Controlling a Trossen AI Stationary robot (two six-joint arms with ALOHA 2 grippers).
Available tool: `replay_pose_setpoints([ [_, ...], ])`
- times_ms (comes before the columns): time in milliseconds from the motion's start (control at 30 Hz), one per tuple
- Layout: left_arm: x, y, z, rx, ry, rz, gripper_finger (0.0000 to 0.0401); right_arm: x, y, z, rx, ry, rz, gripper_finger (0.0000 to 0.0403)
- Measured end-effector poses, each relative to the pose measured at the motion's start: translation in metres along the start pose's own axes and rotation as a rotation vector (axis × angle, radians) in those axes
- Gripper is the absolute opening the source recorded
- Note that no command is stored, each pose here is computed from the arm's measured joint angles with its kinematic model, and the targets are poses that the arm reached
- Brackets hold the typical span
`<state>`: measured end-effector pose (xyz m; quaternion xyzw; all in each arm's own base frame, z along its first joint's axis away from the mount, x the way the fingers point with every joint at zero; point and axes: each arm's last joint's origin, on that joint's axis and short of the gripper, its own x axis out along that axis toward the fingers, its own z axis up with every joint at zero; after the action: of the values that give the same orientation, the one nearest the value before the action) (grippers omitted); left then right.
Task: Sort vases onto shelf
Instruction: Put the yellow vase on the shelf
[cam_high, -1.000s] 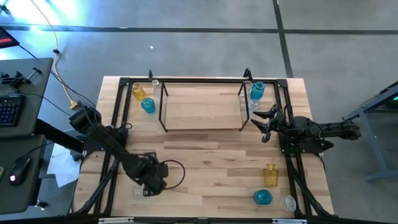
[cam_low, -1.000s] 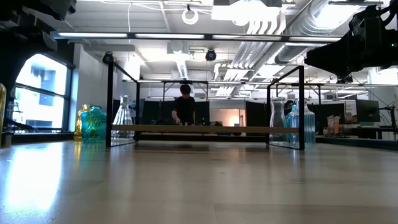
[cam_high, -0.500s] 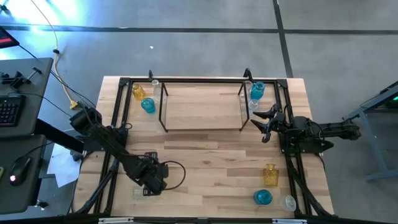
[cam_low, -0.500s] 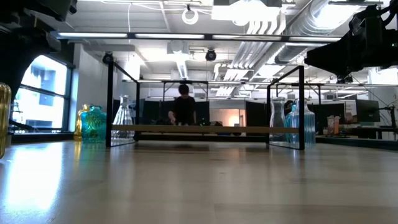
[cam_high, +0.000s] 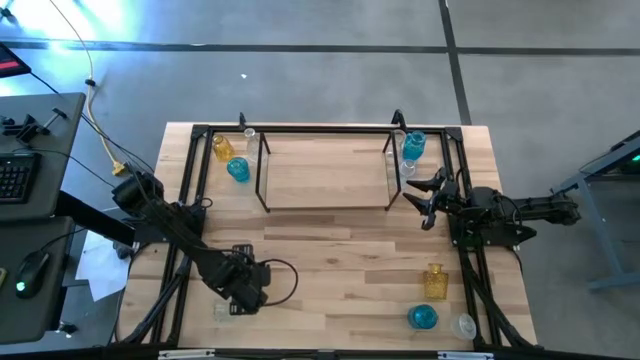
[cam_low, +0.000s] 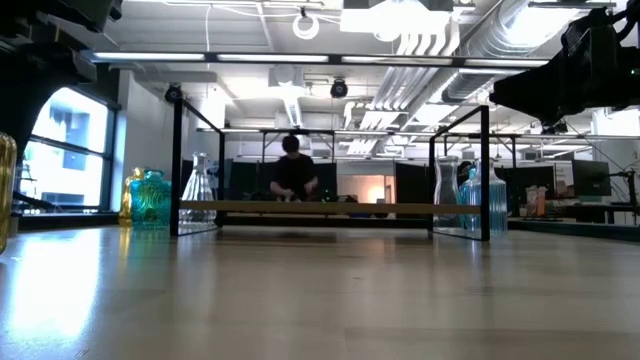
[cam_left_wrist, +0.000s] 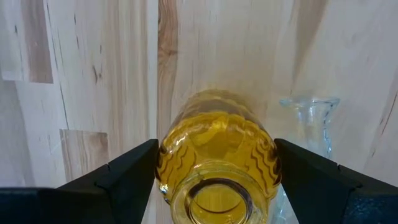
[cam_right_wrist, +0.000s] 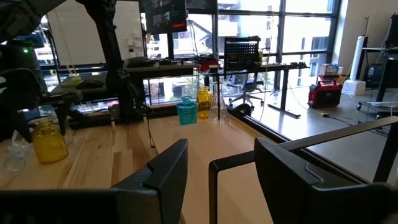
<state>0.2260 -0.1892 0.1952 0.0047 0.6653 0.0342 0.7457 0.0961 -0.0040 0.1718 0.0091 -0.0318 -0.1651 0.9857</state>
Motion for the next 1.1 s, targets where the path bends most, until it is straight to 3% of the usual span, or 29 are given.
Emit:
replay_pose_setpoints([
  [1100, -0.0068, -0.0027, 0.0045, 0.049, -0.016, -0.024, 0.0285, 0.0, 0.0, 0.0001, 0.002, 0.0, 0.0, 0.017],
])
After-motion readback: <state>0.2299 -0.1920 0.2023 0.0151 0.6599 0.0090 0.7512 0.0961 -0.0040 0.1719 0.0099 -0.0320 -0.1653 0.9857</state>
